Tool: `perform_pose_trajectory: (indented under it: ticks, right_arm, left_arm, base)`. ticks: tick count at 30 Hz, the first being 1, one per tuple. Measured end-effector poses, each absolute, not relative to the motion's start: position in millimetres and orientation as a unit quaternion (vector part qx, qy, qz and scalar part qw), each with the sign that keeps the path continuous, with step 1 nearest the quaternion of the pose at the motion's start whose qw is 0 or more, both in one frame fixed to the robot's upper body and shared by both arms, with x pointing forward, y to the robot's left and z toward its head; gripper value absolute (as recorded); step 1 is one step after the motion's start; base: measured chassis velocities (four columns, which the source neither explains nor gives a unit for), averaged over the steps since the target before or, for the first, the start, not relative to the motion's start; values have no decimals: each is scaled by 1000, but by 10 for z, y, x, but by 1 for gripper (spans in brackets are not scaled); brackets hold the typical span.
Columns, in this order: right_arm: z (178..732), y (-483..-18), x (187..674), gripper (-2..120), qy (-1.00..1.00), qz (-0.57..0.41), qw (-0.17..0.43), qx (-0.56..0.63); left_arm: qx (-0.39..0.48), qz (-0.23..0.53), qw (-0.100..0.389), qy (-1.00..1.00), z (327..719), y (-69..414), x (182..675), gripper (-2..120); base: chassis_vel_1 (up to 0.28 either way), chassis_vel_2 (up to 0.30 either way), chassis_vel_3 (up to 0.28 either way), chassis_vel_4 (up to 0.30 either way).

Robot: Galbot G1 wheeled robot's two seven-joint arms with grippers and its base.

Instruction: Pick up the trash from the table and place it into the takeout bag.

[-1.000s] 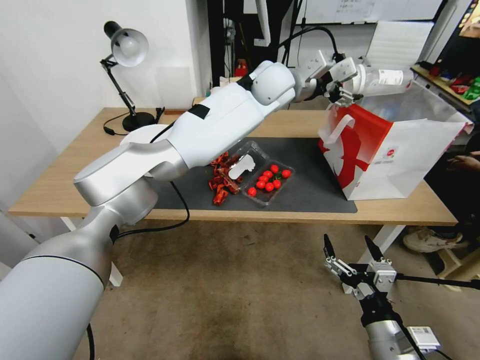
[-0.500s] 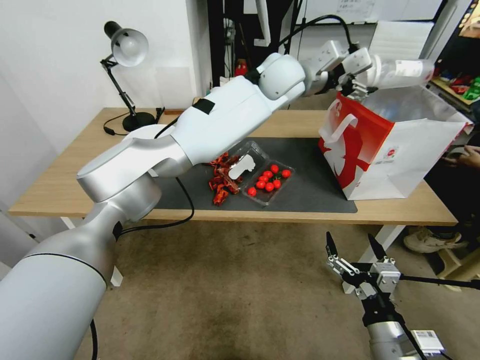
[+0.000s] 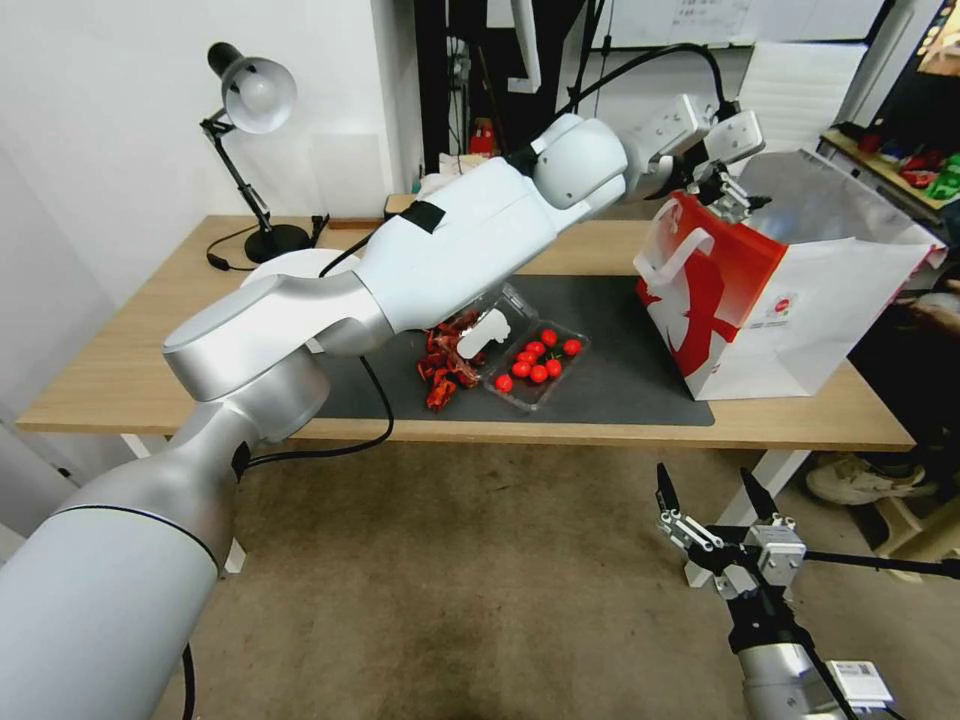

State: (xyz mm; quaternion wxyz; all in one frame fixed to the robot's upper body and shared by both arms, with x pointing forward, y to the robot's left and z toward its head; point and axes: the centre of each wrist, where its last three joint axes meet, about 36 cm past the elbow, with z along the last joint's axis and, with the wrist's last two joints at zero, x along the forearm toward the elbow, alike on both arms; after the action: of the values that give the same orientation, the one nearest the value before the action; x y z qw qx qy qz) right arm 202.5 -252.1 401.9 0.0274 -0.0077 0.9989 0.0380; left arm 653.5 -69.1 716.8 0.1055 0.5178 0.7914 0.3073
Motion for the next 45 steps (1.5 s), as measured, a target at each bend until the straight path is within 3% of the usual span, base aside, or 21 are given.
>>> perform_pose_trajectory:
  ticks: [8, 14, 17, 21, 29, 36, 39, 42, 45]
  right_arm:
    - [4041, -2483, 2017, 100, 999, 40, 29, -7]
    - [4090, -2476, 1984, 100, 999, 40, 30, -8]
    - [4135, -2471, 1990, 100, 999, 39, 34, -13]
    - [4136, -2472, 1995, 100, 999, 38, 34, -16]
    - [4098, -2370, 1993, 100, 998, 48, 29, -21]
    - [4102, -2353, 1974, 100, 998, 47, 28, -22]
    - [4054, -2304, 1955, 100, 998, 52, 27, -18]
    - [4039, -2279, 1950, 100, 998, 54, 26, -17]
    - [4009, -2207, 1950, 100, 998, 62, 23, -17]
  left_arm:
    - [503, 290, 113, 806, 7195, -365, 6498, 100]
    - [483, 264, 95, 830, 6875, 322, 6345, 100]
    - [452, 237, 81, 856, 6614, 1013, 6123, 100]
    - [430, 217, 68, 874, 6416, 1448, 5951, 100]
    - [346, 143, 52, 926, 5803, 2297, 5088, 100]
    - [260, 132, 71, 954, 5342, 2648, 4516, 100]
    - [206, 100, 64, 971, 4771, 2746, 3908, 100]
    - [183, 83, 62, 978, 4582, 2766, 3694, 100]
    - [128, 49, 30, 990, 4141, 2830, 3138, 100]
  base:
    - [0, 0, 0, 0]
    - [0, 0, 0, 0]
    - [0, 0, 0, 0]
    - [0, 0, 0, 0]
    - [0, 0, 0, 0]
    - [0, 0, 0, 0]
    - [0, 0, 0, 0]
    - [0, 0, 0, 0]
    - [0, 0, 0, 0]
